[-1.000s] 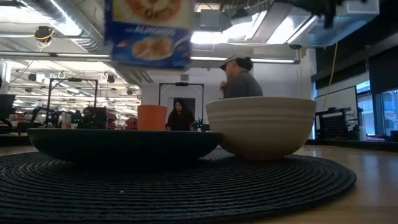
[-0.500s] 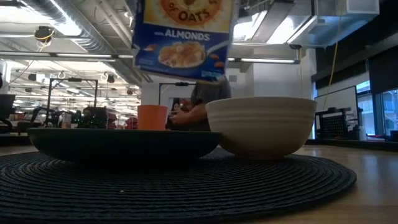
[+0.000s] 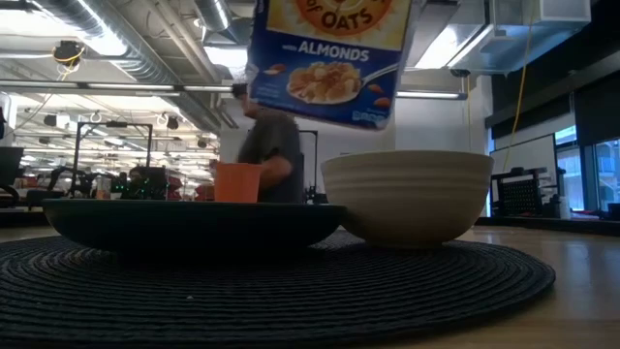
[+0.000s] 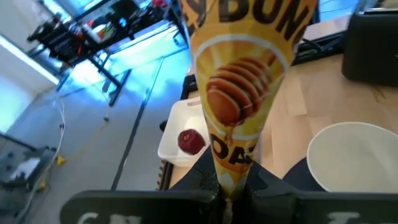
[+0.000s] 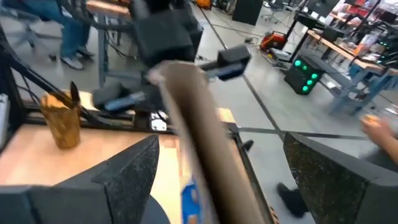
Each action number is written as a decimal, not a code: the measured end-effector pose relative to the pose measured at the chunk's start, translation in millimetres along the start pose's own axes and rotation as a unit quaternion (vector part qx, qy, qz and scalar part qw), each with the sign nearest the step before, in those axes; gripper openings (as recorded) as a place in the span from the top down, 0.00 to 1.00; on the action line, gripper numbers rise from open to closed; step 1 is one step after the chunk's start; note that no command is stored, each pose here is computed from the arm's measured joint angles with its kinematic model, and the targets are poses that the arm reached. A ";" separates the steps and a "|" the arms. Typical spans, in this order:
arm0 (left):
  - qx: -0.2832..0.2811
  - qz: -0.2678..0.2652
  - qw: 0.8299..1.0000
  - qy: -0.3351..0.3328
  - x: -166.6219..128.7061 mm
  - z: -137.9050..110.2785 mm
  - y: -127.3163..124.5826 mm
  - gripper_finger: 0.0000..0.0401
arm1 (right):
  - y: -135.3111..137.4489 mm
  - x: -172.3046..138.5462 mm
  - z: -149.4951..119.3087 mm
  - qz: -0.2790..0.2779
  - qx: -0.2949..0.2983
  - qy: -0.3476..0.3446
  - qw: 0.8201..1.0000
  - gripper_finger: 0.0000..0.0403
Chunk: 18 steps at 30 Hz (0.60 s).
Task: Arrange a breakfast setting
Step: Pour the cereal into the bowl
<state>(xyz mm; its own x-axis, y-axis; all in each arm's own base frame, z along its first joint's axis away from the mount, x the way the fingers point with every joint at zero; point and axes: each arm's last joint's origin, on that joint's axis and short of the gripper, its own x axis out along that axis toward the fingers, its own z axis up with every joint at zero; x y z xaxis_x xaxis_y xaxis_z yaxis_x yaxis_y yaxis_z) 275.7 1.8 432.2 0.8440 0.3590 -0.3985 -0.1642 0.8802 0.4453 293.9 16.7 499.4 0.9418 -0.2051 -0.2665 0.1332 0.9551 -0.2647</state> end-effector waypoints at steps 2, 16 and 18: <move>0.013 -0.003 1.000 -0.004 -0.5 3.1 -0.6 1.00 | 1.4 4.0 -2.6 -0.002 -0.013 0.015 1.000 0.17; 0.027 0.003 1.000 -0.006 -1.9 5.2 0.6 0.99 | 5.3 19.0 -24.7 0.003 -0.013 0.115 0.993 0.85; 0.020 0.003 1.000 -0.017 -2.3 7.4 1.3 0.97 | 2.5 19.7 -26.0 0.006 -0.009 0.119 0.993 0.95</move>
<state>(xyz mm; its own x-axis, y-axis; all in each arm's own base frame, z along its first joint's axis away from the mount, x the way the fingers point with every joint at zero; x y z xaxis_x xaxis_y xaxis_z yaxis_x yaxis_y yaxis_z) 277.3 -0.3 439.6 0.8601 0.3520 -0.3691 -0.1481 0.8648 0.4798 304.7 9.6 469.3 0.8431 -0.2409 -0.4807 0.1151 0.9542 -0.2762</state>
